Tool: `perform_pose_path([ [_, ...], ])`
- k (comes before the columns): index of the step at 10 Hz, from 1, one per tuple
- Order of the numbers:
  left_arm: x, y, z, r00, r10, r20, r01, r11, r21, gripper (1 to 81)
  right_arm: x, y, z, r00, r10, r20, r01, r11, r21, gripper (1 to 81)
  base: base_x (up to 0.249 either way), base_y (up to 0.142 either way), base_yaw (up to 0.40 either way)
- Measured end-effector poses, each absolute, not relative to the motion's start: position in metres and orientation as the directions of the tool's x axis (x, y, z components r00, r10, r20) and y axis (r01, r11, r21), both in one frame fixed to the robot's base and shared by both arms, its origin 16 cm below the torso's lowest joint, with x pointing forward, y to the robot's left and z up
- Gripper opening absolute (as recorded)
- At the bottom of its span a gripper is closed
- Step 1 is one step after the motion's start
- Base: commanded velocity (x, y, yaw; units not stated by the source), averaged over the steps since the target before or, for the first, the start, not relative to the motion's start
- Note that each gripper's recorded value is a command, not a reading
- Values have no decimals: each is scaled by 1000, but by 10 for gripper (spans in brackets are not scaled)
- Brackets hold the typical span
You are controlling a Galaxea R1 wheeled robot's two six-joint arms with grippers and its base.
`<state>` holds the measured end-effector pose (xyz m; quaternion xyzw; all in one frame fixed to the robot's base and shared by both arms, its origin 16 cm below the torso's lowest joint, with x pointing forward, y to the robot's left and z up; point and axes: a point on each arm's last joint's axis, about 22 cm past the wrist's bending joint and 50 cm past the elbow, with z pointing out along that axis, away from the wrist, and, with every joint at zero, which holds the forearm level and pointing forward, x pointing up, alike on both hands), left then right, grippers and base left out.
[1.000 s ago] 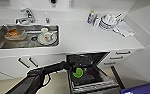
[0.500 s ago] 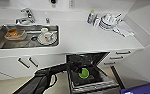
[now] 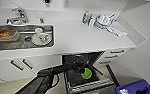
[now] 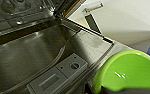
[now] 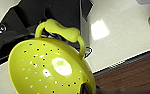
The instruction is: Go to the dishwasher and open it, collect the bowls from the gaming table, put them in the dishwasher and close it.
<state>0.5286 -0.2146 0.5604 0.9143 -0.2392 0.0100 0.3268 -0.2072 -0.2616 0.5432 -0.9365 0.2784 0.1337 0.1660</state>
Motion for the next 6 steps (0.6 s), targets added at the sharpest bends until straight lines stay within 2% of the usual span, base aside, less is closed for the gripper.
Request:
perform_pose_path([
  [1,531,-209,558,888,-426,172,-440,-679,588,811,-207,-261,543,810,-475,-344,-565,-790,-238,10,0,0,0],
  [6,509,-185,531,897,-425,122,-411,-701,582,811,-200,-252,539,811,-476,-340,-566,-785,-252,10,0,0,0],
])
